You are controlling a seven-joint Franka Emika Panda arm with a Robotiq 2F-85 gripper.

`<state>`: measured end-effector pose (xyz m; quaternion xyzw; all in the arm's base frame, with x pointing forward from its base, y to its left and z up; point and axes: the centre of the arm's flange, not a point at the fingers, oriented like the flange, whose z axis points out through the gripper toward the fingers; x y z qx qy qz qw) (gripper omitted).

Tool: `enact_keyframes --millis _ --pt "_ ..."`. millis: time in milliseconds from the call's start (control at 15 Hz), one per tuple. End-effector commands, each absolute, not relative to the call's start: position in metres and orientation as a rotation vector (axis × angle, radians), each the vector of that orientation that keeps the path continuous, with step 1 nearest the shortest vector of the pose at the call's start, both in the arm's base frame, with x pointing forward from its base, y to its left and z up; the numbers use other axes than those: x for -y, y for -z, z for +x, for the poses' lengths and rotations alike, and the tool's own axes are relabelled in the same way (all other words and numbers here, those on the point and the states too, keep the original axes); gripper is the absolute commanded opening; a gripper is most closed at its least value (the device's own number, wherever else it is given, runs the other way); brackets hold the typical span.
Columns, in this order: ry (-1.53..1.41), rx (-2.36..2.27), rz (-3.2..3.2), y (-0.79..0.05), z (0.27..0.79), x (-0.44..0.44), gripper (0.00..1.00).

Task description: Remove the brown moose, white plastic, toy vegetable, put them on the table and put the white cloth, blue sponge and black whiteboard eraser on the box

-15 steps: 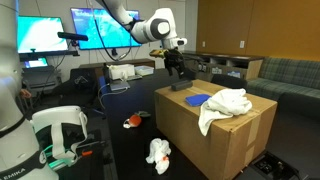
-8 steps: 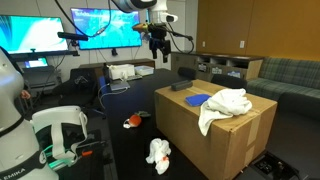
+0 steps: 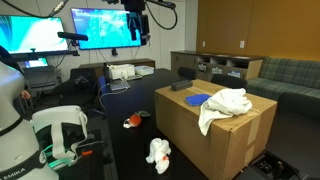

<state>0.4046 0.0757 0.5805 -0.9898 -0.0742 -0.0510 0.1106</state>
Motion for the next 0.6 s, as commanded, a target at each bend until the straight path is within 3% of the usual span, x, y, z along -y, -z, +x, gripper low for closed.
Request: enact_keyframes --millis 0,533 --pt "0.232 0.229 -2.85 -0.587 0.36 -0.044 1.0" --pt "0.243 0.226 -2.874 -0.586 0.356 -0.042 1.0"
